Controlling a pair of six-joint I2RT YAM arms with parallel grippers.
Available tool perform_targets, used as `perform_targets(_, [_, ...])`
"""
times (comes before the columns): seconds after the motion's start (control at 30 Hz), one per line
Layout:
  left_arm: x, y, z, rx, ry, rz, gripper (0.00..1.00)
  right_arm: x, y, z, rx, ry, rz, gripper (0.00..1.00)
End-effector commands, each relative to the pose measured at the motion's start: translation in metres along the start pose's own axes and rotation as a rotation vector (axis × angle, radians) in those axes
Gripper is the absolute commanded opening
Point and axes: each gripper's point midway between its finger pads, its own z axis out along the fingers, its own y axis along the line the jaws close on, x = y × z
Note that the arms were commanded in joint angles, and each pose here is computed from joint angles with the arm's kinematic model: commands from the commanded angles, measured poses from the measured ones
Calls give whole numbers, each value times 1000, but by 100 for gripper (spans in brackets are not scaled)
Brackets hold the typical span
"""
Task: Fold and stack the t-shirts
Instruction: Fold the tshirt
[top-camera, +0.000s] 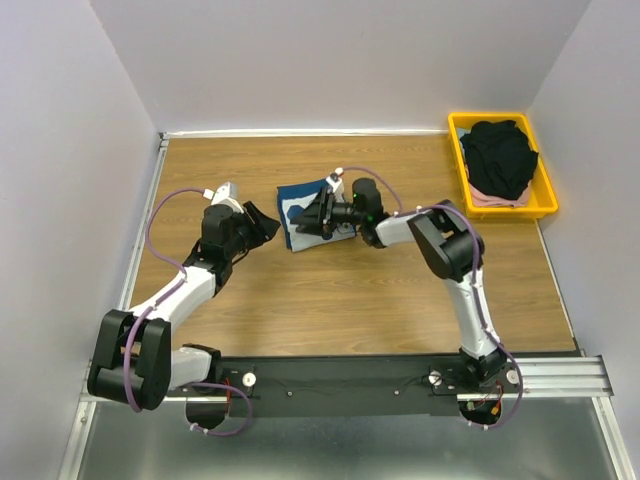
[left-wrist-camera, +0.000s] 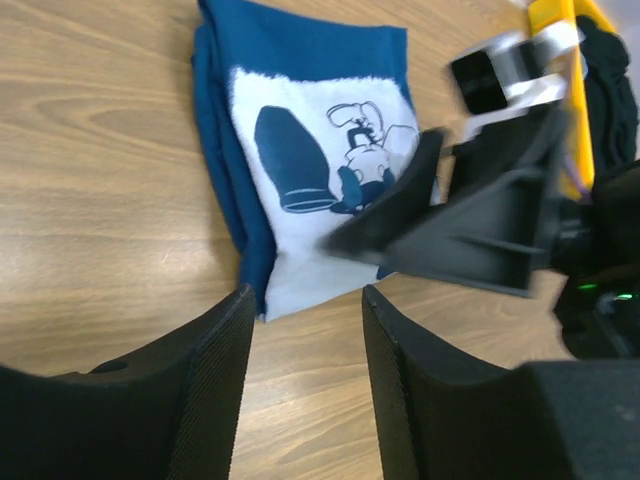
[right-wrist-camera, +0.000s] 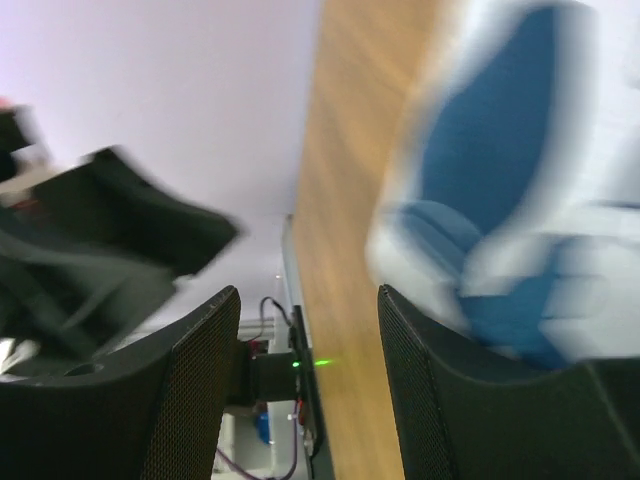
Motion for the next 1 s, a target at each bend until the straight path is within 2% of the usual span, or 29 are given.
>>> perform_targets(0.0, [-6,9,-6,-53,-17,47,59,11,-68,7,119,-62,144,64])
perform_targets(0.07, [-4,9,-6,-52,-12,50,60,19,-91,4,160,-61,171,64])
perform_targets(0.13, [-3,9,-5,-50,-4,51,60,23,-89,5,151,-41,171,64])
perform_targets(0.33, [-2,10,10,-55,30,61,60,-2,-28,0,111,-37,25,64])
perform_targets(0.37, [-4,7,14,-48,34,64,61,-11,-6,-4,94,-53,-19,64])
perform_targets(0.43, [5,13,24,-60,75,57,66,-21,1,-14,110,-74,-56,64])
perform_targets(0.5, [9,16,34,-73,99,57,67,-30,16,-26,107,-95,-105,64])
perform_targets(0.6, [15,20,48,-89,137,52,67,-44,13,-49,147,-133,-125,64])
perform_targets(0.7, [25,27,61,-109,180,47,66,-48,-12,-73,191,-154,-83,64])
perform_targets(0.9, [55,40,82,-138,285,29,51,-35,-64,-95,265,-138,-11,64])
perform_targets(0.97, [63,45,83,-149,304,21,50,-24,-80,-97,290,-125,16,64])
